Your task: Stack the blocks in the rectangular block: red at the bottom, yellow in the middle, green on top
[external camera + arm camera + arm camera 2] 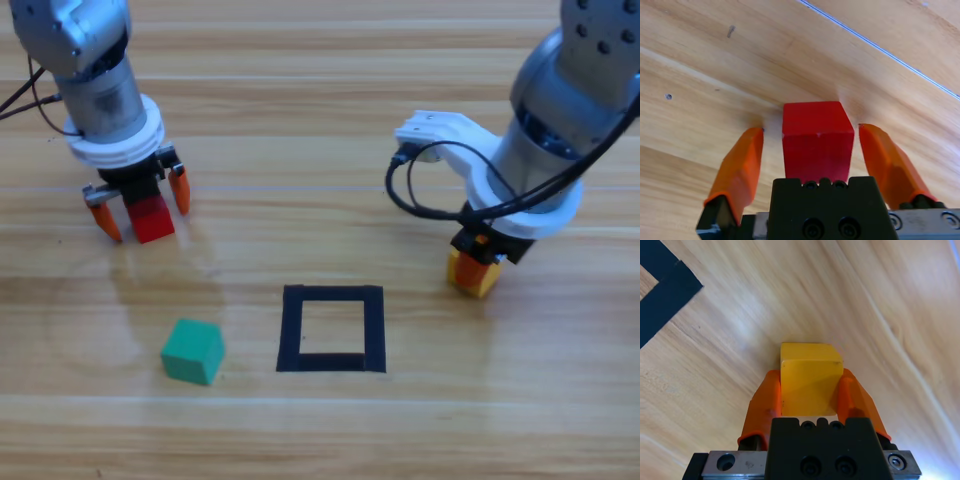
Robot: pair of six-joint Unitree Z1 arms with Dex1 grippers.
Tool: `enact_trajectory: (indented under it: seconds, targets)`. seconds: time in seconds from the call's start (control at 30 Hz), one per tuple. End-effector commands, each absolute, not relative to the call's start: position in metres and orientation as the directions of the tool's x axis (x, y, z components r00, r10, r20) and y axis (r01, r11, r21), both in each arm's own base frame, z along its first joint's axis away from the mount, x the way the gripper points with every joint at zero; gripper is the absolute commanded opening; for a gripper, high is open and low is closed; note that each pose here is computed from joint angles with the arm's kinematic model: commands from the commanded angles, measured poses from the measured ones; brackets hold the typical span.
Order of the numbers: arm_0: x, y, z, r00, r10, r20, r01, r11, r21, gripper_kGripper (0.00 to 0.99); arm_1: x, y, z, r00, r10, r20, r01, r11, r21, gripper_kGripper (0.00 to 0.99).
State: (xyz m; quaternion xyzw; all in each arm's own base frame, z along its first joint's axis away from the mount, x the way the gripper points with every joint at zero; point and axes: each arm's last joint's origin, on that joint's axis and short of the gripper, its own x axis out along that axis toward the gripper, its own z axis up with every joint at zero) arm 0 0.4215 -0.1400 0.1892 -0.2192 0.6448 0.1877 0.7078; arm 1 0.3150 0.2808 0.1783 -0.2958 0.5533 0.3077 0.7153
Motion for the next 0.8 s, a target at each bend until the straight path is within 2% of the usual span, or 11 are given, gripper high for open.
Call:
enact_trajectory:
  seconds: [0.03,0.1,0.2,0.27,0.4,0.5,0.6,0.8]
  targets:
    - [0.421,-0.133,0.163,0.044,0.001,-0.999,-0.549,0.836,-0.023,0.617,0.303,0.247,0.217,0.184,0.142,-0.973,-0.615,0.789,-0.001,0.000]
    - [0.420,-0.134,0.164,0.047,0.016,-0.999,-0.548,0.836,-0.013,0.407,0.296,0.240,0.227,0.183,0.141,-0.973,-0.555,0.832,0.016,0.000]
    - [0.416,-0.146,0.171,0.062,0.010,-0.998,-0.488,0.873,-0.021,0.184,0.286,0.232,0.238,0.180,0.144,-0.973,-0.512,0.859,0.032,0.000]
    - [0.411,-0.158,0.186,0.092,-0.001,-0.996,-0.424,0.905,-0.040,0.044,0.278,0.229,0.244,0.184,0.152,-0.971,-0.489,0.871,0.044,0.000]
    - [0.402,-0.201,0.210,0.135,-0.054,-0.989,-0.229,0.970,-0.084,0.041,0.268,0.228,0.249,0.177,0.170,-0.970,-0.417,0.905,0.082,0.000]
    - [0.385,-0.237,0.222,0.146,-0.103,-0.984,-0.055,0.992,-0.112,0.041,0.262,0.228,0.248,0.165,0.173,-0.971,-0.402,0.911,0.094,0.000]
    - [0.358,-0.273,0.230,0.143,-0.134,-0.981,0.098,0.988,-0.120,0.041,0.260,0.230,0.244,0.142,0.179,-0.974,-0.406,0.907,0.108,0.000]
    - [0.315,-0.319,0.223,0.099,-0.145,-0.985,0.296,0.949,-0.110,0.041,0.262,0.232,0.235,0.116,0.168,-0.979,-0.405,0.908,0.108,0.000]
